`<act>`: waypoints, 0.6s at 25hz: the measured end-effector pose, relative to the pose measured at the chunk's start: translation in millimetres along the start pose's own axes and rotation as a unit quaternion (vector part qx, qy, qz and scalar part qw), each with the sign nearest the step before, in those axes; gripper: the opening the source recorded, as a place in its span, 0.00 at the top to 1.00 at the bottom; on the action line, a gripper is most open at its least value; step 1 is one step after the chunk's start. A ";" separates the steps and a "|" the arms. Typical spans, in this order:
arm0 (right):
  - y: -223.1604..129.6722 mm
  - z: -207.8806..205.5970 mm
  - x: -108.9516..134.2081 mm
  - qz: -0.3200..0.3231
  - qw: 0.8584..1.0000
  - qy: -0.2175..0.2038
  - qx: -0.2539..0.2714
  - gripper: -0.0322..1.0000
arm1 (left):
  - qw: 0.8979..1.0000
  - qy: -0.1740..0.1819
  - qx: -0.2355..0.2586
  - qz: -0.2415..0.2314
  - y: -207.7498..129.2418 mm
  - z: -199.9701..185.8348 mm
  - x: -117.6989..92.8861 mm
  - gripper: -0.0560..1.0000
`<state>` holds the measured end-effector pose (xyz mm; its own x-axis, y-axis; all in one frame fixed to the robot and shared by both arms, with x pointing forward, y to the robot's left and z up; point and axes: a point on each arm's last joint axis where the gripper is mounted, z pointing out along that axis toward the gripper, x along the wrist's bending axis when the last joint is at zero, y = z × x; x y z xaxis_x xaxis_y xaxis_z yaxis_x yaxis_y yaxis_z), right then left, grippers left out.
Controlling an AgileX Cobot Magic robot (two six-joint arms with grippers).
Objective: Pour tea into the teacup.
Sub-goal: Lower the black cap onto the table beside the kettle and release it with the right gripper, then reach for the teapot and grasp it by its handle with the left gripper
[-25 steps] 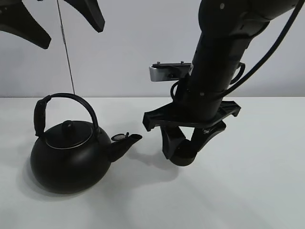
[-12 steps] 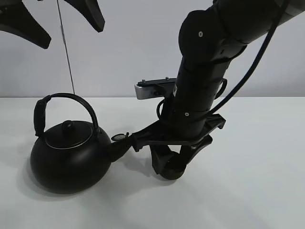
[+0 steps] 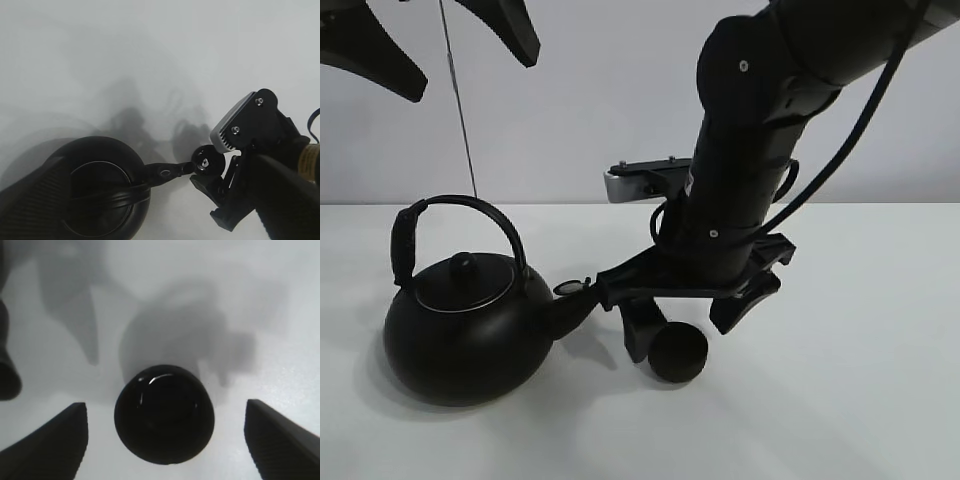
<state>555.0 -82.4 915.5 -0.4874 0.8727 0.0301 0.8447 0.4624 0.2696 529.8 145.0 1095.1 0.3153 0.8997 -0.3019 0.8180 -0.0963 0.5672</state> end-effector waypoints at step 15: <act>-2.9 -122.7 -78.6 0.161 0.981 -0.002 -0.105 0.37 | 1.000 0.000 0.000 0.000 0.0 0.0 0.0 0.29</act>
<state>563.7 -171.6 1030.4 -0.2019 0.9689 0.1434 0.8906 0.1207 0.4385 529.8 145.0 1095.1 0.3153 0.8997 -0.3019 0.8180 -0.0963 0.5672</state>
